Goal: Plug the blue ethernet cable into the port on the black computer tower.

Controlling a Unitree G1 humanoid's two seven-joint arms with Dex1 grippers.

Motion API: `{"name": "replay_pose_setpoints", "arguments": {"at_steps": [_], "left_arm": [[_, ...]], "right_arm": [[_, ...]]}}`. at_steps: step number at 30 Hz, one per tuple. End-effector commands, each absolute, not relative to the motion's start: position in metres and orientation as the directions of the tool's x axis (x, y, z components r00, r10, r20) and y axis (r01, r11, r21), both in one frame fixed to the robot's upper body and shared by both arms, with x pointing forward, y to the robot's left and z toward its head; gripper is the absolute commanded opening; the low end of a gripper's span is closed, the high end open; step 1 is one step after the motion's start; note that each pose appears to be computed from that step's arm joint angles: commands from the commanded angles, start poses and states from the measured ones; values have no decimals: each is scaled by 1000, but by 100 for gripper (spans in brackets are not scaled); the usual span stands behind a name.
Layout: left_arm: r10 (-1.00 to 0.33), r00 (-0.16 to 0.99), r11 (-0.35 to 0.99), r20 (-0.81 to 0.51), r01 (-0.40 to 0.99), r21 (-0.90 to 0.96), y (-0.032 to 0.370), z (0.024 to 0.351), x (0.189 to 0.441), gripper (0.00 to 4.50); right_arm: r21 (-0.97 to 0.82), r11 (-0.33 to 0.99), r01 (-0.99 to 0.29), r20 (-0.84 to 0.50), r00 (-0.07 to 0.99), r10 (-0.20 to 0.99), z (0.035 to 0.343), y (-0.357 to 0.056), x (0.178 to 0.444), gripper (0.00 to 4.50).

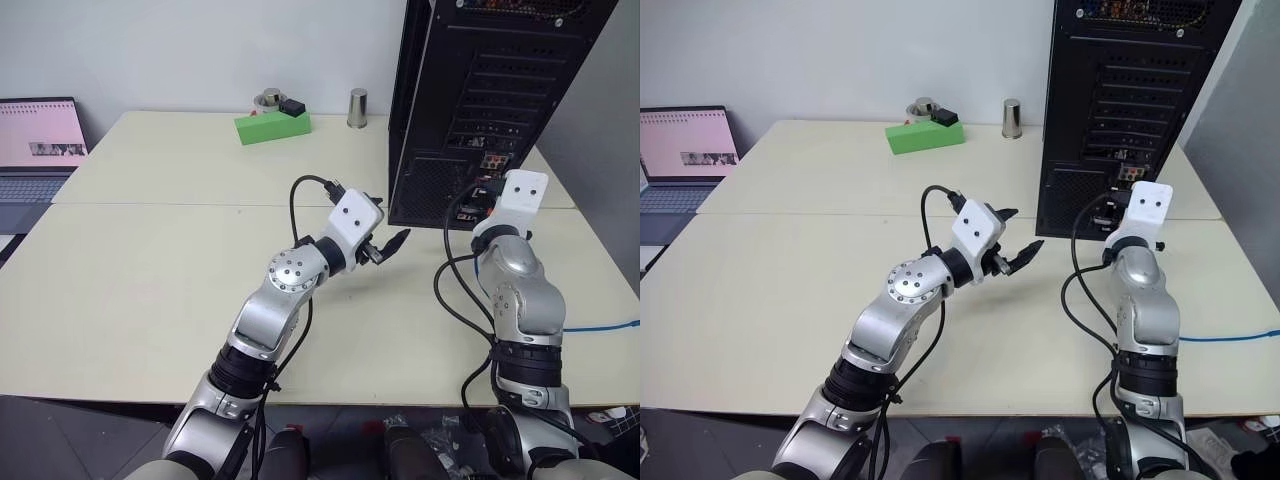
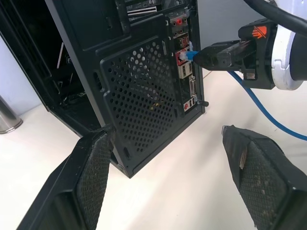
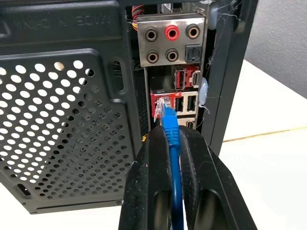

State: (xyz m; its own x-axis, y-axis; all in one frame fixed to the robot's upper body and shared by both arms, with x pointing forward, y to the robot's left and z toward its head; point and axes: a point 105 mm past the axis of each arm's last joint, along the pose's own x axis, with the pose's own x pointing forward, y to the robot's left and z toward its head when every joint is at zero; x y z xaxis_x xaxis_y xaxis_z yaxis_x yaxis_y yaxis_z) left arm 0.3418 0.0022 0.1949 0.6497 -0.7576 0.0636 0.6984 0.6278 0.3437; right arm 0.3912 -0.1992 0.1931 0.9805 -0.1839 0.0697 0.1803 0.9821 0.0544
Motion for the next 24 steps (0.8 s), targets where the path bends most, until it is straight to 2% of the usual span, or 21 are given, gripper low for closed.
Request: {"name": "replay_pose_setpoints", "arguments": {"at_steps": [1,12,24], "left_arm": [[-760,639,632,117,686,359,2,210,338,377],[-759,640,633,117,685,360,2,210,339,377],[-760,640,632,118,684,364,2,210,339,377]], "right_arm": [[58,983,176,129,975,-182,210,-198,390,0],[89,974,207,121,969,-217,209,-203,390,0],[77,981,176,143,972,-185,215,-196,392,0]]}}
